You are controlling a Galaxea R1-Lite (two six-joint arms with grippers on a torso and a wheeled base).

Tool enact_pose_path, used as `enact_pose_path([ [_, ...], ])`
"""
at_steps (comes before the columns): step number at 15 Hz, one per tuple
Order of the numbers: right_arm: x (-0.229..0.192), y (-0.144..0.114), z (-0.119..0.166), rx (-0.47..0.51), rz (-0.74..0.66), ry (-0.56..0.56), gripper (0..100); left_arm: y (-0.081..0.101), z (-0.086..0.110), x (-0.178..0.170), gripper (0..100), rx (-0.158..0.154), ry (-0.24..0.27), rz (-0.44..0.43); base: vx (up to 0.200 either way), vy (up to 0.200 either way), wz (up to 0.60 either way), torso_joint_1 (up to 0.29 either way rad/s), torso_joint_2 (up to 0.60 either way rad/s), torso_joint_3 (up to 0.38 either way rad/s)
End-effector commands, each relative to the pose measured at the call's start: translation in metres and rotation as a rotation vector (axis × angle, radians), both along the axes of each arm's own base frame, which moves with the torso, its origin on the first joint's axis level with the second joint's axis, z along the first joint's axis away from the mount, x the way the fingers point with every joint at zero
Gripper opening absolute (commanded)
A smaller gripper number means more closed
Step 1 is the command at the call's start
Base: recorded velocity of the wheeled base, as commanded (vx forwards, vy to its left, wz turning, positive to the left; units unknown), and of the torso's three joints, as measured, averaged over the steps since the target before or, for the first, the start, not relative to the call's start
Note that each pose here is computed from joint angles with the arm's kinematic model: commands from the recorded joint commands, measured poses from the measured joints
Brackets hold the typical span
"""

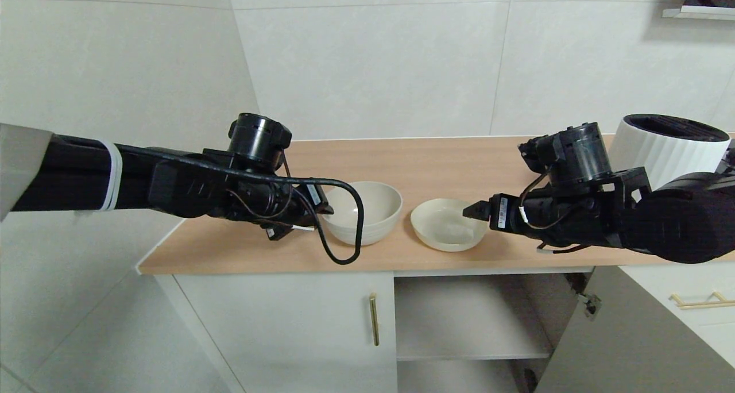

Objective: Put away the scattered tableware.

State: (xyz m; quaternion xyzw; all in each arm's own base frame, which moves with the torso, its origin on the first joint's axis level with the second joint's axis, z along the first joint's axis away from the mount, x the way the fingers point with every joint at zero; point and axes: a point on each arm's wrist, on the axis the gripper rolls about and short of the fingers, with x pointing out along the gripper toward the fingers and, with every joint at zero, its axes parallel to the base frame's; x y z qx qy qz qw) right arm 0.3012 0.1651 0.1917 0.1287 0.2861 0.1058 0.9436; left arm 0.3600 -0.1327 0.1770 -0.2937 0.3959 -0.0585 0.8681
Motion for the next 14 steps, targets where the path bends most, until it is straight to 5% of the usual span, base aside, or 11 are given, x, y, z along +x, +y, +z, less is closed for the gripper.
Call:
enact_pose_path([
  [1,0.000,0.000,0.001,0.001,0.000,-0.001,100,0.001,0.003,-0.001,0,-0.003,-0.007,0.001,0.000,0.000,0.00,0.000,0.00,0.000],
  [14,0.020,0.008,-0.016,-0.122,-0.094,-0.051,100,0.003,0.012,-0.008,0,-0.009,-0.026,-0.001,0.000,0.000,0.00,0.000,0.00,0.000],
])
